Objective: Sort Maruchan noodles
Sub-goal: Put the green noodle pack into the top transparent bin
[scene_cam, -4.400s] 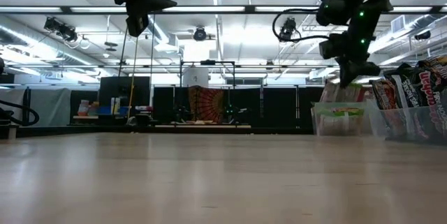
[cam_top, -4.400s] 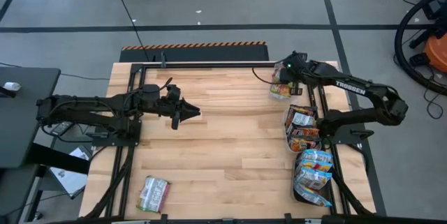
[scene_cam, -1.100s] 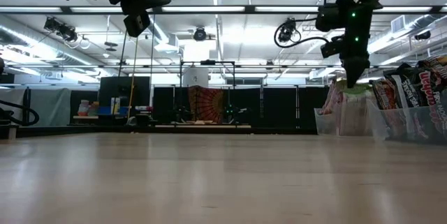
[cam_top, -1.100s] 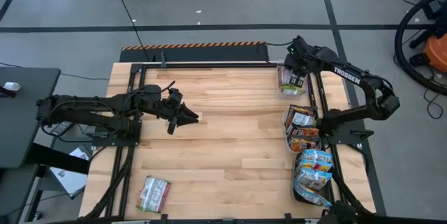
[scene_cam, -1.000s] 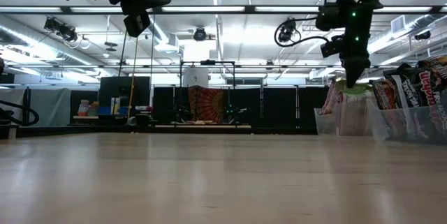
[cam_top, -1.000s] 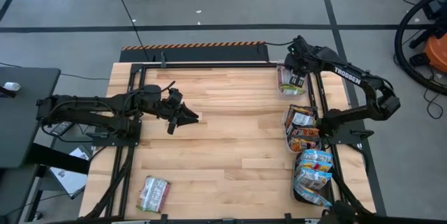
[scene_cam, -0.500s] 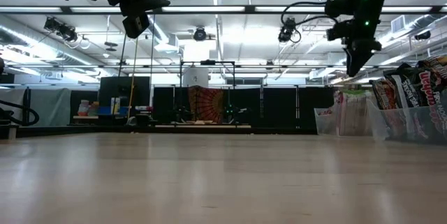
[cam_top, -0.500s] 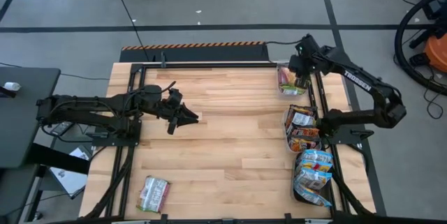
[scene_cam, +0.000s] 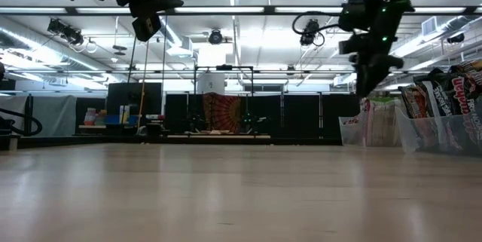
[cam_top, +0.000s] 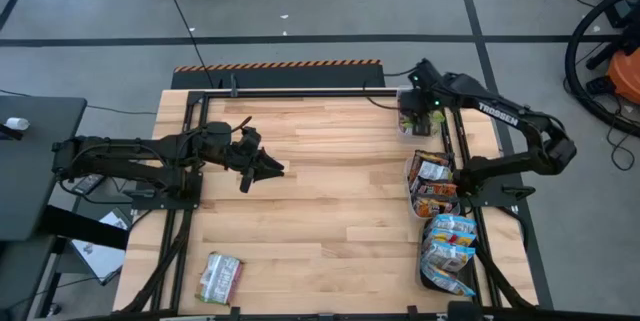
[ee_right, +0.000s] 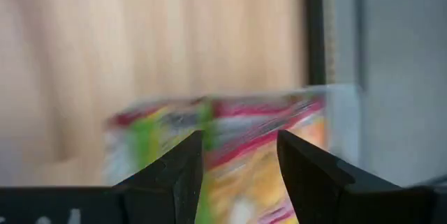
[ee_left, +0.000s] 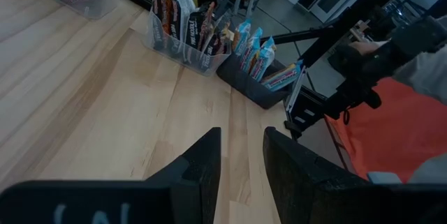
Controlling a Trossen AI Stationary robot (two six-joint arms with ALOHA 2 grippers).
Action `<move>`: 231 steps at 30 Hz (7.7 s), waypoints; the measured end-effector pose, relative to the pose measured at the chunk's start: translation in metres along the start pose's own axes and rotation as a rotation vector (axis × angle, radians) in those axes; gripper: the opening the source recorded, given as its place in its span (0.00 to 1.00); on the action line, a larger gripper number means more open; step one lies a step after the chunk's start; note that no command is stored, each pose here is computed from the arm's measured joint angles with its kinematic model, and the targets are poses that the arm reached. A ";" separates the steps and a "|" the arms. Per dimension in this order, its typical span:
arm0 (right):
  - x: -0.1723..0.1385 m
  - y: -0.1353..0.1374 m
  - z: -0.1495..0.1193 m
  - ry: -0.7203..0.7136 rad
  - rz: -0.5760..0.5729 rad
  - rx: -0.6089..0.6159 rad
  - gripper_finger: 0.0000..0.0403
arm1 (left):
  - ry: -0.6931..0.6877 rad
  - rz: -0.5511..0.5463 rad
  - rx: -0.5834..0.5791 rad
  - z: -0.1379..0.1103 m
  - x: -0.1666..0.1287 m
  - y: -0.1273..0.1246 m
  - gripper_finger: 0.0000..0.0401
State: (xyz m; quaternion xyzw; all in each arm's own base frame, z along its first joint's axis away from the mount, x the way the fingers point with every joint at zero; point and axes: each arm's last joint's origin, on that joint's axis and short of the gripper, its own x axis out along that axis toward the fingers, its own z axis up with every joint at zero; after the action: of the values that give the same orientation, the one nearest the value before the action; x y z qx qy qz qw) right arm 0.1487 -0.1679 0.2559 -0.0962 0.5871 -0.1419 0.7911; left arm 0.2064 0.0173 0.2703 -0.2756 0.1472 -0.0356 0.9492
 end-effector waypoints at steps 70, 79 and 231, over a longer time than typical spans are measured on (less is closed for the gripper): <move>-0.048 -0.001 0.017 0.070 -0.120 0.134 0.44 | 0.688 -0.007 -0.243 -0.056 -0.002 -0.074 0.27; -0.105 0.015 0.016 -0.264 -0.290 0.220 0.49 | 1.136 -0.014 -0.234 -0.145 0.002 -0.131 0.27; -0.073 -0.025 0.035 0.013 -0.091 0.006 0.01 | -0.279 0.165 0.268 0.040 -0.039 -0.044 0.27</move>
State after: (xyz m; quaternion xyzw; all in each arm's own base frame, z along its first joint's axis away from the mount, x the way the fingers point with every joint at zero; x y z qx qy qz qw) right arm 0.1593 -0.1675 0.3401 -0.1193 0.5869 -0.1803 0.7803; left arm 0.1818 0.0064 0.3363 -0.1363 0.0303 0.0614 0.9883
